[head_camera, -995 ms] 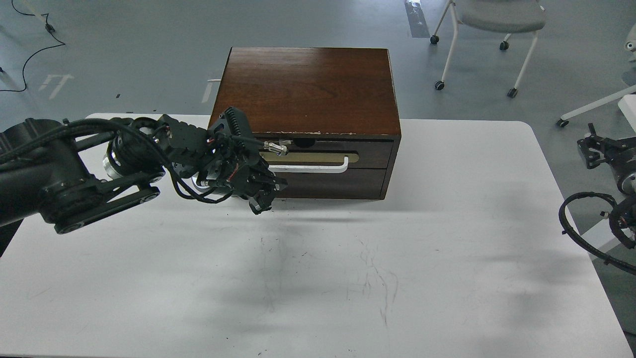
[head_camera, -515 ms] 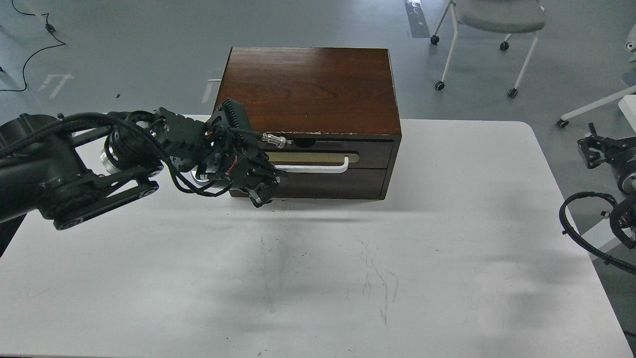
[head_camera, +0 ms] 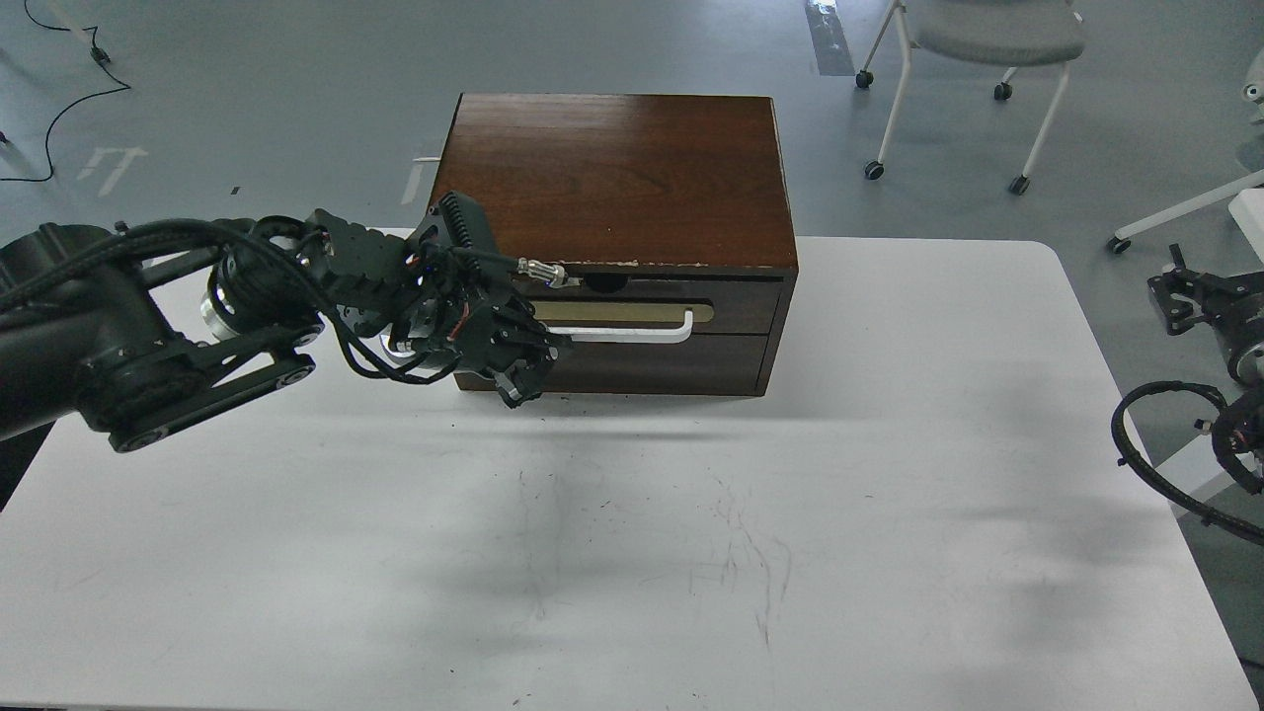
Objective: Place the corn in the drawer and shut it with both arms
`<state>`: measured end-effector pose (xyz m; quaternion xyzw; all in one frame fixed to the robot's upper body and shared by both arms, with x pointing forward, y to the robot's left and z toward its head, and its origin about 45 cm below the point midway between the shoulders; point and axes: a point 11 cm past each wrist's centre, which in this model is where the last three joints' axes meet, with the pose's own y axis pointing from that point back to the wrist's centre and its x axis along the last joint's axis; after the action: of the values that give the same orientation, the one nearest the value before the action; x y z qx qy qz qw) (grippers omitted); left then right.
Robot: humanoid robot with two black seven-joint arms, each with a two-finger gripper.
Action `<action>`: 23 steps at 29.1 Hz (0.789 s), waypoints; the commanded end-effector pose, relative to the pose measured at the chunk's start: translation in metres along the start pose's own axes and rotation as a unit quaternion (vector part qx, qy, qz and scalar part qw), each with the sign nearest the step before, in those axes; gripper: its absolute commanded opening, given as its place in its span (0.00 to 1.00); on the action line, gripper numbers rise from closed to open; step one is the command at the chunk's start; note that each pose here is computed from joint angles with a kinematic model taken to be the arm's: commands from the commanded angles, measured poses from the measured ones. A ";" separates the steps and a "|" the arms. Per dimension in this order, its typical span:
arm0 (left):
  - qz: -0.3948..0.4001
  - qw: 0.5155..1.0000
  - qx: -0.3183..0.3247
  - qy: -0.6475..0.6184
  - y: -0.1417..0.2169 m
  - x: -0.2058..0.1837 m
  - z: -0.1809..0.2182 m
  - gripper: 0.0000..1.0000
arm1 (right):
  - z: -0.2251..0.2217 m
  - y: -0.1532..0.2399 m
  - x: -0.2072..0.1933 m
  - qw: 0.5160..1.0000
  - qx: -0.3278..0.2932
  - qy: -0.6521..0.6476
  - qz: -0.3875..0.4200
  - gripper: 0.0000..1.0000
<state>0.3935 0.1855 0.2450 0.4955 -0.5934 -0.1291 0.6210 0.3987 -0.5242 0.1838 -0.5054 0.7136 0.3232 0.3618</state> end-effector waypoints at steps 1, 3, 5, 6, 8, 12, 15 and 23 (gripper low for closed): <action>-0.002 1.000 0.005 0.003 0.001 -0.002 -0.003 0.00 | -0.003 0.002 0.005 1.000 0.004 0.003 0.007 1.00; -0.002 1.000 0.004 0.003 0.002 -0.003 -0.003 0.00 | -0.003 0.002 0.005 1.000 0.005 0.003 0.008 1.00; -0.003 1.000 0.003 0.002 0.003 -0.004 -0.003 0.00 | -0.004 0.002 0.005 1.000 0.005 0.003 0.008 1.00; -0.001 1.000 0.001 0.006 0.003 -0.004 -0.002 0.00 | -0.003 0.002 0.006 1.000 0.005 0.003 0.008 1.00; 0.004 1.000 -0.011 0.014 0.003 -0.002 0.003 0.00 | -0.003 0.002 0.006 1.000 0.005 0.003 0.008 1.00; 0.017 0.999 -0.037 0.023 0.004 0.005 0.017 0.00 | -0.003 0.002 0.006 1.000 0.005 0.003 0.008 1.00; 0.032 0.997 -0.066 0.039 0.006 0.011 0.030 0.00 | -0.004 0.002 0.005 1.000 0.006 0.003 0.008 1.00; 0.159 0.944 -0.145 0.252 0.045 0.057 0.017 0.86 | 0.001 0.001 0.003 0.999 -0.011 0.032 0.003 1.00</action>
<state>0.3669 0.1561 0.2795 0.3802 -0.5276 -0.0633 0.7570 0.3958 -0.5278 0.1813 -0.5050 0.7213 0.3191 0.3504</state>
